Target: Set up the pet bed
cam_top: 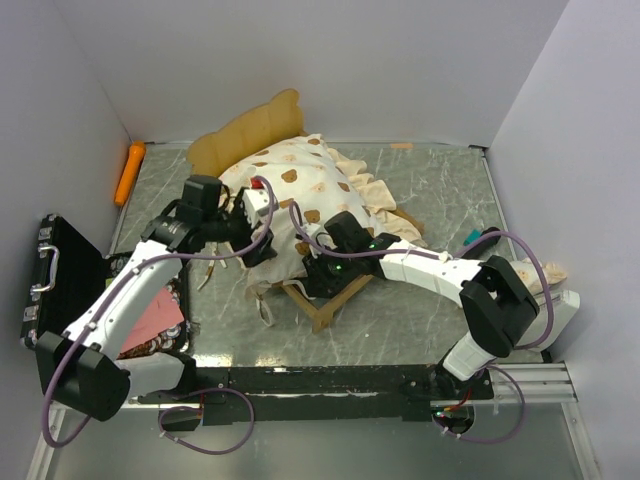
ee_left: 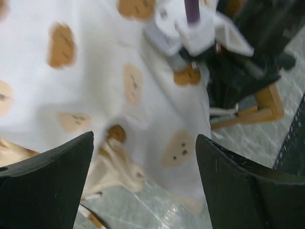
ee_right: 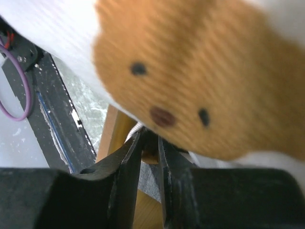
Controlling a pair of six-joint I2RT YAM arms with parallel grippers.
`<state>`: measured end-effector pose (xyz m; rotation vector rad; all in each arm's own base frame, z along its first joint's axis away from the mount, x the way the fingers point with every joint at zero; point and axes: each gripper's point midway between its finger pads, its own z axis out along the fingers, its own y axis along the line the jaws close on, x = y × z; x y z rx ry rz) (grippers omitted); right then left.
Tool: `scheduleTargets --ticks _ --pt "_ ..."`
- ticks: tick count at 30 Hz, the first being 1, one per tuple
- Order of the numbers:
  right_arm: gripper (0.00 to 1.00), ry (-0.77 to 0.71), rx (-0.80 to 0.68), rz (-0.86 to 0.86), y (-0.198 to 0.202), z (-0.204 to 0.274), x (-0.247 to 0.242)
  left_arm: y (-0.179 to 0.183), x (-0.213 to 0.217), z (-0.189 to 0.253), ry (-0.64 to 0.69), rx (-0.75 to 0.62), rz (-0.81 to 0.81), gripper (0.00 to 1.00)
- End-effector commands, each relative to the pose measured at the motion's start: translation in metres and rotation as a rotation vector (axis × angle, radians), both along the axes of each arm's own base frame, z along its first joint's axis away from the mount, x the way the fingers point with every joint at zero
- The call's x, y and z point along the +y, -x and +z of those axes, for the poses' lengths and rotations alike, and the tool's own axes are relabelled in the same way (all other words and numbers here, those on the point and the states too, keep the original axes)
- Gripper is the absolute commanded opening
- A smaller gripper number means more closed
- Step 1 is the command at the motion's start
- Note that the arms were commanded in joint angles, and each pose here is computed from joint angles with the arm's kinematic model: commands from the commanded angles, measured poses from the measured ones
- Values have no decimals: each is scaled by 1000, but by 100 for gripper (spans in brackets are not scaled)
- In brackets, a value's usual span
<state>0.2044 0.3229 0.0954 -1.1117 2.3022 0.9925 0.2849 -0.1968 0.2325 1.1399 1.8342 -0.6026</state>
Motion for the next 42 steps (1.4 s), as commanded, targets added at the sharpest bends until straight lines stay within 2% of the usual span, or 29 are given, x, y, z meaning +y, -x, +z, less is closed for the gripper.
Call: scheduleTargets --ticks 1,4,5,6,7,11,14,18,24,26,27,29,31,32,37,42 --pt "29 -7 -43 -13 -7 17 -3 25 8 -49 -88 112 -58 92" --pt "34 -17 -35 -2 -4 22 -2 19 2 -63 -80 135 -46 90" --pt "35 -26 -39 1 -4 26 -2 14 -1 -66 -79 143 -32 85" --pt "36 -38 -50 2 -3 32 -2 7 -2 -68 -79 143 -11 76" --pt "37 -54 -62 0 -2 38 -2 1 -3 -69 -78 145 3 61" --pt "40 -65 -131 -62 -6 60 -13 -3 -13 -68 -43 160 -22 22" --pt "45 17 -149 -179 -18 53 -29 -6 -18 -61 -23 164 -33 1" --pt "49 107 -132 -265 -27 34 -42 -10 -21 -52 -3 135 -40 1" --pt "50 100 -23 -221 -18 9 -27 -11 -21 -60 -18 134 -42 1" --pt "46 92 -2 -202 -16 4 -21 -9 -21 -62 -14 136 -45 1" --pt "40 94 9 -194 -15 2 -20 -9 -21 -63 -13 137 -45 1" --pt "26 99 23 -187 -13 -1 -18 -11 -20 -65 -9 137 -33 1" --pt "5 93 24 -176 -12 0 -17 -12 -21 -65 -2 134 -27 1" --pt "0 68 11 -150 -9 6 -14 -12 -21 -66 1 135 -25 1" --pt "0 -82 -59 63 22 43 25 -14 -21 -64 21 136 -26 1" --pt "0 -25 -10 65 18 17 33 -12 -21 -66 29 141 -33 1"
